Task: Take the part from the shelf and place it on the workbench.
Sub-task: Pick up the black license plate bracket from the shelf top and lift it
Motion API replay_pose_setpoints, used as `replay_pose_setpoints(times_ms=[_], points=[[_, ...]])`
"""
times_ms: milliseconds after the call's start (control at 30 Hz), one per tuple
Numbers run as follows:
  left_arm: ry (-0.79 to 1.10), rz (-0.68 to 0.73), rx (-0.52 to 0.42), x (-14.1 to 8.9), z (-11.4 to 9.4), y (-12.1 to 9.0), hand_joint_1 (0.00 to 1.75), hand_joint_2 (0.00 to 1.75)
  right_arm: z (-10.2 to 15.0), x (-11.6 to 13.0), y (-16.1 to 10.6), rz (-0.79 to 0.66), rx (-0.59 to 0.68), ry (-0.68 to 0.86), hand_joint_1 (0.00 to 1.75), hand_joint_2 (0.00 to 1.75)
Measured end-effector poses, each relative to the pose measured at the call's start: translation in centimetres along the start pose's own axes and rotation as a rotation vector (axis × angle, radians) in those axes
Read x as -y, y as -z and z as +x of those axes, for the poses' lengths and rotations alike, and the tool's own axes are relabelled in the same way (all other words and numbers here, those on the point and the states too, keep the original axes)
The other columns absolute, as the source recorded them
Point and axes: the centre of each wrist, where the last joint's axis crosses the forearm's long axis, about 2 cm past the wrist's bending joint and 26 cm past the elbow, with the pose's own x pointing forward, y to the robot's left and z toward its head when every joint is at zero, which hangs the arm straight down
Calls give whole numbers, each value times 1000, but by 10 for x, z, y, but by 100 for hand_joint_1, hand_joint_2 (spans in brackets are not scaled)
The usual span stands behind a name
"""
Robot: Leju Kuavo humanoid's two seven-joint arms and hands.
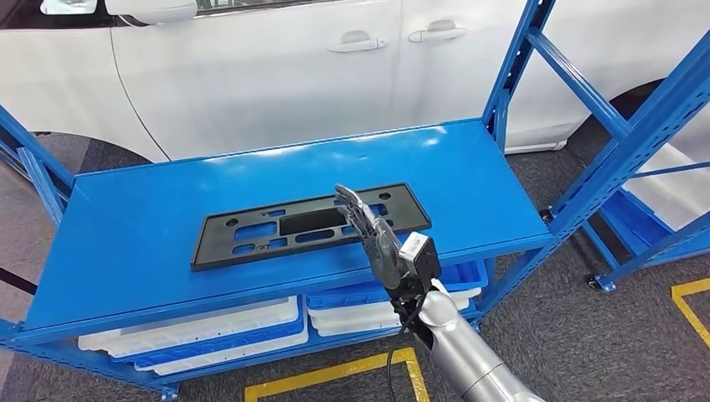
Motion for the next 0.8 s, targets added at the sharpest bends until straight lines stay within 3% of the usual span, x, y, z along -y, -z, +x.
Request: replay_pose_setpoints(times_ms=[233,367,800], points=[[1,-3,-1,0,0,0,0,0,3,1,4,-12,8,-62,0,0],[2,-1,-2,-1,0,0,0,0,2,0,4,-12,6,-93,0,175],[10,-15,18,-1,0,0,0,0,6,3,3,28,43,-492,0,175]])
